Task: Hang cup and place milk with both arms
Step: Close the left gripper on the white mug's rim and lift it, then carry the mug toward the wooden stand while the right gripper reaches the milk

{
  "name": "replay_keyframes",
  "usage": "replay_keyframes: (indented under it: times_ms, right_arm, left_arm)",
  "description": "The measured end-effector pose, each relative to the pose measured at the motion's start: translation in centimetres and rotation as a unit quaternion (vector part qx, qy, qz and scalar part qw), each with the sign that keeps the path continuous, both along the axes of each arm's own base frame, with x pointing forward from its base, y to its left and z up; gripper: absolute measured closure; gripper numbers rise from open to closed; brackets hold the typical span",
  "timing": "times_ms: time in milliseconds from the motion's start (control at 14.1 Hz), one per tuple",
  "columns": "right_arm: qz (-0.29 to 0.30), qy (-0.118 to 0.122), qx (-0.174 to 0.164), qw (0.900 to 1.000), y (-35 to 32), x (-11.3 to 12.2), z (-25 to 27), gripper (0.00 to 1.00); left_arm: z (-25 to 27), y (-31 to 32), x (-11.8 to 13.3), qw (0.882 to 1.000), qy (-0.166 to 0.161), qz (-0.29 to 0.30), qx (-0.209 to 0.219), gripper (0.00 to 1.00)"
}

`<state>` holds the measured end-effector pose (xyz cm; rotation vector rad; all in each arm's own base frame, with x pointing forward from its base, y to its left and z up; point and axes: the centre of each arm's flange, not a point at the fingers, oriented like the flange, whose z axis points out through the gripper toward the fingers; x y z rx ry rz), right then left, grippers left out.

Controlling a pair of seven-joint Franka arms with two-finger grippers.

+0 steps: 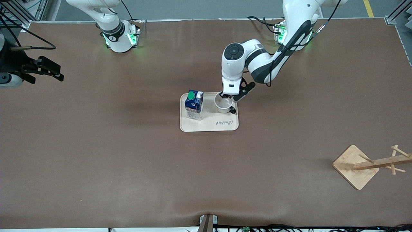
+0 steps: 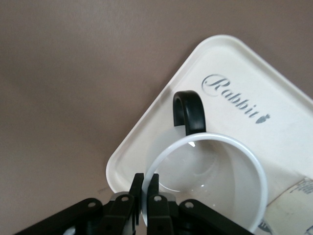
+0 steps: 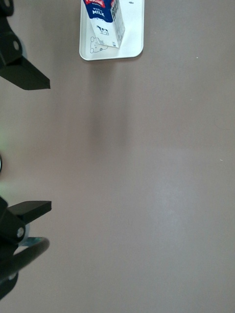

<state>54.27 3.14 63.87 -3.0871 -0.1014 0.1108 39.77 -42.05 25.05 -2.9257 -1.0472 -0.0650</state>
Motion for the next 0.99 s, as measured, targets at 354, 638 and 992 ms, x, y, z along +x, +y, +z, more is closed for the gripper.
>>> replay_keyframes:
  times_ms: [354, 638, 992]
  right_arm:
    - [0.031, 0.043, 0.001, 0.999, 3.5, 2.0, -4.7, 0.00]
    - [0.052, 0.057, 0.002, 0.997, 6.0, 2.3, -6.1, 0.00]
    - [0.041, 0.105, 0.093, 0.989, 7.7, 4.0, -10.7, 0.00]
  left_arm:
    - [4.9, 0.2, 3.5, 0.997, -0.005, -0.057, 0.049, 0.93]
    - [12.7, 3.7, 8.6, 0.989, 0.001, -0.105, 0.100, 0.93]
    - [20.0, 12.6, 15.1, 0.979, -0.011, -0.171, 0.109, 0.93]
